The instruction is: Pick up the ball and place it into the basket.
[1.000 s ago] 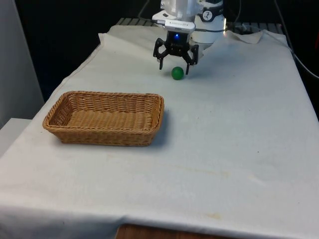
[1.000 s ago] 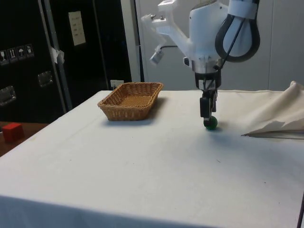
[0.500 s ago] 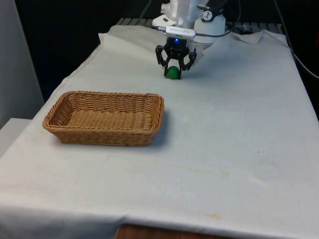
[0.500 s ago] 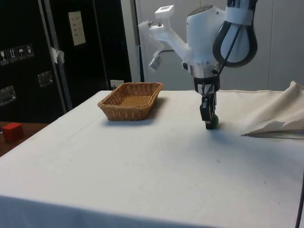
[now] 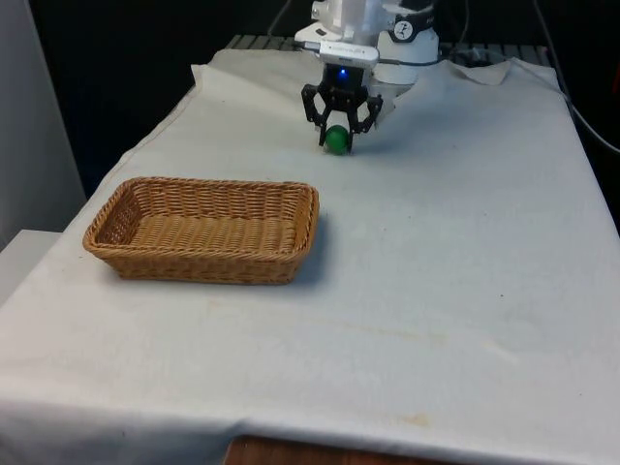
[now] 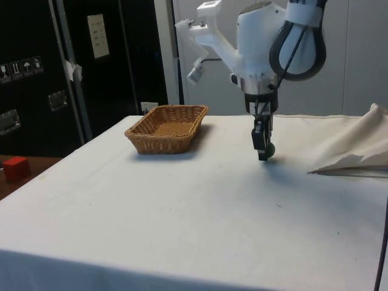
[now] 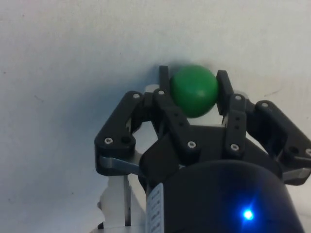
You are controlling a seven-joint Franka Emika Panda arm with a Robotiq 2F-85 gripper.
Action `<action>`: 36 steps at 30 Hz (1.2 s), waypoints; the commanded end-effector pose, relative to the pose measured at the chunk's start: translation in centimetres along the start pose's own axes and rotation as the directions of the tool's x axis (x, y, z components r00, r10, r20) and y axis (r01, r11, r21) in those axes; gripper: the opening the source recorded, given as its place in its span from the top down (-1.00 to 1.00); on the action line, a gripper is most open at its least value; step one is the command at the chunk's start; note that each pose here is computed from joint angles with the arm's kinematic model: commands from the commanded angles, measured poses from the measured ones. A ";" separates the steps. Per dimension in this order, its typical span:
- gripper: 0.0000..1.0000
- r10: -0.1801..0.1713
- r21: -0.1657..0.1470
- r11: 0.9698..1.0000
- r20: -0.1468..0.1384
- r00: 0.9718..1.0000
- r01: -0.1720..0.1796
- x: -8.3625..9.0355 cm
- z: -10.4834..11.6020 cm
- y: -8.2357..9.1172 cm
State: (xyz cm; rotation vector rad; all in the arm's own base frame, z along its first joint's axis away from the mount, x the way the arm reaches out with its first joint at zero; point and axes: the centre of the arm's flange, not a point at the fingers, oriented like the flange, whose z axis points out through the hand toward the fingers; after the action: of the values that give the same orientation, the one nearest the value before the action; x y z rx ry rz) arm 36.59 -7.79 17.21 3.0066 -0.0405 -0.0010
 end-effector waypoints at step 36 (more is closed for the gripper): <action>1.00 -0.067 0.098 0.993 -0.039 0.997 0.070 5.4 -10.9 1.3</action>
State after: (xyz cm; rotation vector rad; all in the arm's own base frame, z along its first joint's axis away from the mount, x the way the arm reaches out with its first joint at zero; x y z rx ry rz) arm 41.71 -7.86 27.52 3.0922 0.0615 0.0602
